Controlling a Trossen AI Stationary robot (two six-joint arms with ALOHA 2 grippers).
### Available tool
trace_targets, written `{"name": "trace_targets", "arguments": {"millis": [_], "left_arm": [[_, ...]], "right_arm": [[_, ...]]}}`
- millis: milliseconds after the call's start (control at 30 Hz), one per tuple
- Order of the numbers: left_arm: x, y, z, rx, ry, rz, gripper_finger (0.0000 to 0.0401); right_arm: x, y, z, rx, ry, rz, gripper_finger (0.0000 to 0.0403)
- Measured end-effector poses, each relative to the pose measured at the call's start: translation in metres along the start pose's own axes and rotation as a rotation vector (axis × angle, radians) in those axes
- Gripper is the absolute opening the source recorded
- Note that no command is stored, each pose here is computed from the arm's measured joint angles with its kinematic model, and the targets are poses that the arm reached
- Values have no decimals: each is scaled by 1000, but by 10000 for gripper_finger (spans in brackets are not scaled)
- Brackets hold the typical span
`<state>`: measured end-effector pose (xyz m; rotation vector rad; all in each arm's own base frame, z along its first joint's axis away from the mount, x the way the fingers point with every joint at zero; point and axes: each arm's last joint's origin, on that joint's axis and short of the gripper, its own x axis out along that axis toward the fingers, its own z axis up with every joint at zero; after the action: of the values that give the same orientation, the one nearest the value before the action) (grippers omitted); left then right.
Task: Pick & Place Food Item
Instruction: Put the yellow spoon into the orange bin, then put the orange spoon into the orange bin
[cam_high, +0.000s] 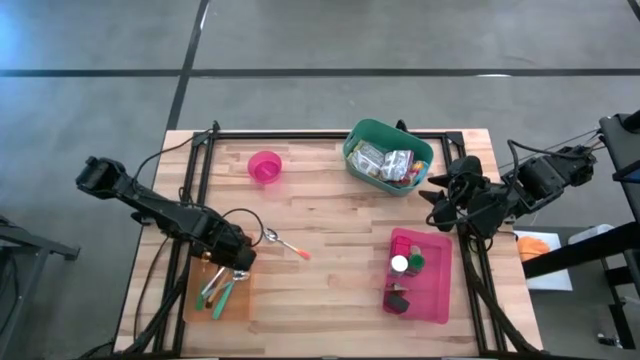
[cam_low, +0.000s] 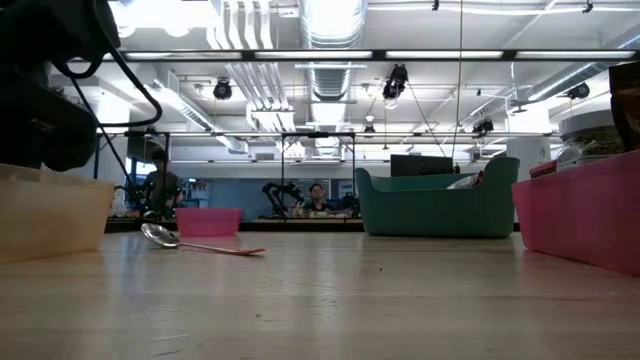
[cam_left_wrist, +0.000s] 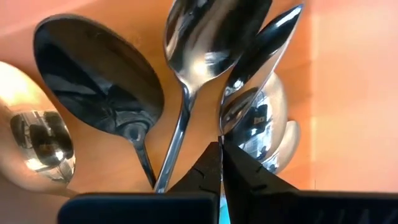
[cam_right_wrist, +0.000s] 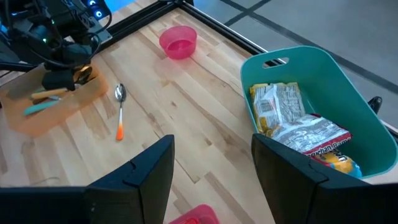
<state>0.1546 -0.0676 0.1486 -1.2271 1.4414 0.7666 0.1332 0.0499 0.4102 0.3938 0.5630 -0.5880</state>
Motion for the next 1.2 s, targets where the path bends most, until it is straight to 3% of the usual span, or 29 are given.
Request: {"name": "trace_targets", "arguments": {"millis": [433,700,900,1033,1200], "left_arm": [[-5,-7,-4,49,68,-35,153],[-27,-22,-10,58,66,-67,170],[-73,-43,-15,74,-113,-115,170],[-104,-67,-6,223,-268,-196,170],[-113,-94,24,566,-344,-129,170]], "right_arm": [[0,0,0,0,0,0,210],[0,0,0,-2,1,1,210],[0,0,0,-4,2,1,210],[0,0,0,-4,2,1,210],[0,0,0,-8,2,1,210]]}}
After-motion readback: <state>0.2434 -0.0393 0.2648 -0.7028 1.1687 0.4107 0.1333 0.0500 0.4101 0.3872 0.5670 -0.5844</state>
